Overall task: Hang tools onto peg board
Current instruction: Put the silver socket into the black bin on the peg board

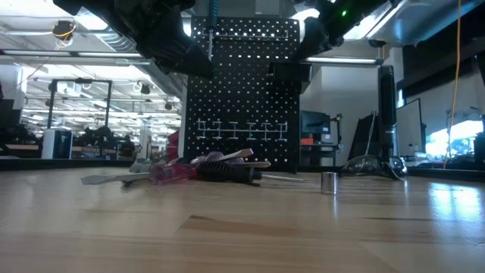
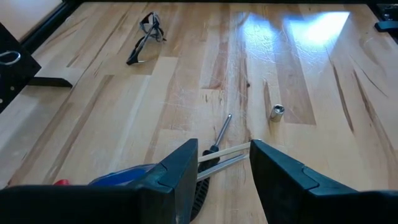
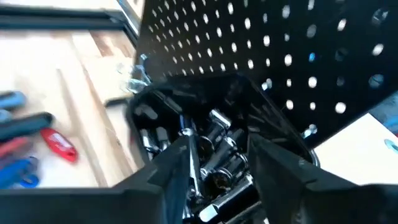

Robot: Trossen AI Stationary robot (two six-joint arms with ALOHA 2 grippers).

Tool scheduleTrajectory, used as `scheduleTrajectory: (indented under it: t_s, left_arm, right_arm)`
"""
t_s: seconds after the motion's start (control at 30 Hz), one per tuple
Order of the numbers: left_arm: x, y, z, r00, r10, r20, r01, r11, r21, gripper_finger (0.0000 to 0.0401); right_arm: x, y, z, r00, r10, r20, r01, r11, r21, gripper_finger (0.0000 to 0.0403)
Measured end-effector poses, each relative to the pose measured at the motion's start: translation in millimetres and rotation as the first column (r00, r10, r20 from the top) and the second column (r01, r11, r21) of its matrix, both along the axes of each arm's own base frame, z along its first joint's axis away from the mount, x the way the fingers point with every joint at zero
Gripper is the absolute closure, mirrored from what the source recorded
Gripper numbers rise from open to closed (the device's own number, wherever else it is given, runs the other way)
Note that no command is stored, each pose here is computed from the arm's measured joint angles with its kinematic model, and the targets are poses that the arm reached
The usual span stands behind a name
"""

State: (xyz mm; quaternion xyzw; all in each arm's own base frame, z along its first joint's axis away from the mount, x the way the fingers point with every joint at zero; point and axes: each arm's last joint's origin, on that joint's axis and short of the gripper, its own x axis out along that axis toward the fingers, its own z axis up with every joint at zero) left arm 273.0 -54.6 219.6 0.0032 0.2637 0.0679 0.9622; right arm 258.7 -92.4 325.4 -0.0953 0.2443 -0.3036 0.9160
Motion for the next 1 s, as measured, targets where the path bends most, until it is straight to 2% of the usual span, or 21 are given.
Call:
scheduleTrajectory:
  t_s: [0.13, 0.27, 0.43, 0.57, 0.77, 1.0]
  left_arm:
    - [0, 0, 0, 1.000, 0.001, 0.000, -0.001, 1.000, 0.000, 0.0265]
    - [0, 0, 0, 1.000, 0.001, 0.000, -0.001, 1.000, 0.000, 0.0265]
    - [0, 0, 0, 1.000, 0.002, 0.000, -0.002, 1.000, -0.002, 0.0265]
    - [0, 0, 0, 1.000, 0.002, 0.001, -0.002, 1.000, -0.003, 0.0265]
    - [0, 1, 0, 1.000, 0.005, 0.000, -0.005, 1.000, -0.001, 0.0265]
    - [0, 1, 0, 1.000, 0.005, 0.000, -0.005, 1.000, 0.000, 0.0265]
  right_arm:
    - [-6, 21, 14, 0.993, 0.109, 0.050, -0.108, 0.994, -0.017, 0.0219]
    - [-7, 50, 19, 0.964, 0.261, 0.043, -0.260, 0.965, -0.024, 0.0217]
    - [-3, 86, 8, 0.877, 0.480, -0.002, -0.478, 0.875, 0.080, 0.0217]
    - [3, 112, -8, 0.790, 0.609, -0.068, -0.589, 0.785, 0.191, 0.0217]
    - [19, 144, -35, 0.692, 0.708, -0.144, -0.657, 0.700, 0.281, 0.0217]
    - [38, 169, -73, 0.592, 0.774, -0.225, -0.676, 0.629, 0.383, 0.0217]
